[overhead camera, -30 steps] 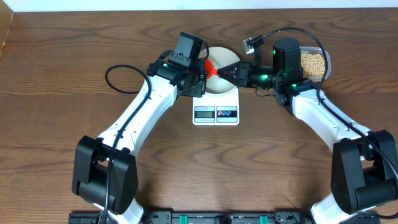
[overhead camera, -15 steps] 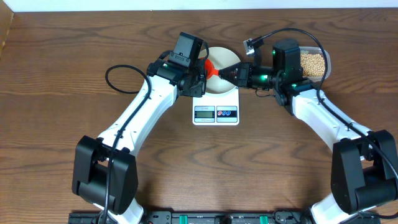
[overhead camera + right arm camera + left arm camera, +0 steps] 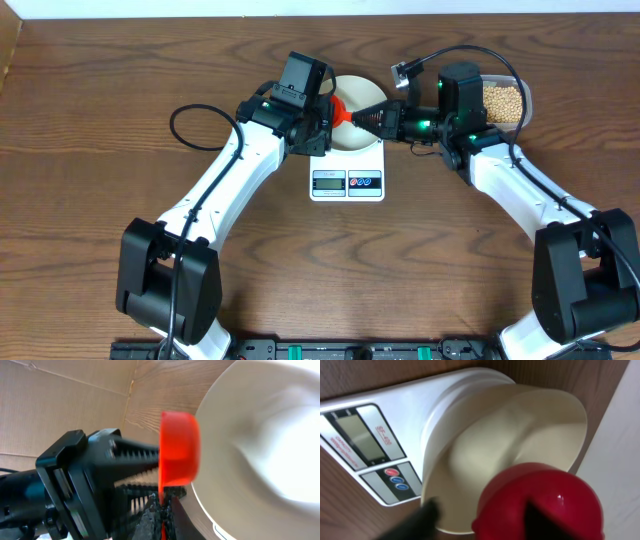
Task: Scoop item into bowl and weigh 50g on scale
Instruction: 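Grasp the scoop handle with the right gripper and release the left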
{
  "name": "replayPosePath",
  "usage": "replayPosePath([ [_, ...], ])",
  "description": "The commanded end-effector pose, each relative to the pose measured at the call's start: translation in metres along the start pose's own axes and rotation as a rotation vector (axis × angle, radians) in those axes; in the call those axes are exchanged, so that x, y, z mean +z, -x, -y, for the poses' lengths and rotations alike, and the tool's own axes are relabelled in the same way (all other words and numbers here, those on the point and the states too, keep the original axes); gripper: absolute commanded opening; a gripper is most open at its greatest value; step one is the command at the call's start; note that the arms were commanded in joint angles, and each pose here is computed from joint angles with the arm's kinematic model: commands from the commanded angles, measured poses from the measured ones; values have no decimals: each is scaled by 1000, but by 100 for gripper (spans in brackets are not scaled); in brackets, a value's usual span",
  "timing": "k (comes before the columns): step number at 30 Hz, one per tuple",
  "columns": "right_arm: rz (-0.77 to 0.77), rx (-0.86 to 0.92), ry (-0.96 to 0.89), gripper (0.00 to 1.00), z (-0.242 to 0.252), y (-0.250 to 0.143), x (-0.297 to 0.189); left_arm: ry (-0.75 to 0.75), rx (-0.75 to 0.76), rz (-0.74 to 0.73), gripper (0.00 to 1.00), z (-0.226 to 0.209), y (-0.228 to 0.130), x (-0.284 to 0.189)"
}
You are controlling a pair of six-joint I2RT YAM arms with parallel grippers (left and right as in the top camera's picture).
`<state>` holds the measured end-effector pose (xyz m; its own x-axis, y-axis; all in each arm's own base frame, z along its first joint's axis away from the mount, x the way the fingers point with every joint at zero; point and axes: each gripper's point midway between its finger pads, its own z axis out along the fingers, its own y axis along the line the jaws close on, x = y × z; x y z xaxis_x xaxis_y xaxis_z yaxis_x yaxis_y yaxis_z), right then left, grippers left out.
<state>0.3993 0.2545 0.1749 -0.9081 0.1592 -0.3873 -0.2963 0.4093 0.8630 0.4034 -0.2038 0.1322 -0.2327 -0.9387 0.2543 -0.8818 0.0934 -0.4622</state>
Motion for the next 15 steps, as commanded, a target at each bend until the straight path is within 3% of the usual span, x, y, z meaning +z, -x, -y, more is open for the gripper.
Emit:
replayPosePath([
  [1, 8, -20, 8, 1, -6, 5, 1, -26, 6, -9, 81, 6, -4, -12],
  [9, 54, -4, -14, 1, 6, 20, -14, -30, 47, 36, 87, 8, 9, -13],
  [15, 110, 15, -40, 1, 22, 38, -34, -99, 386, 87, 89, 32, 36, -18],
])
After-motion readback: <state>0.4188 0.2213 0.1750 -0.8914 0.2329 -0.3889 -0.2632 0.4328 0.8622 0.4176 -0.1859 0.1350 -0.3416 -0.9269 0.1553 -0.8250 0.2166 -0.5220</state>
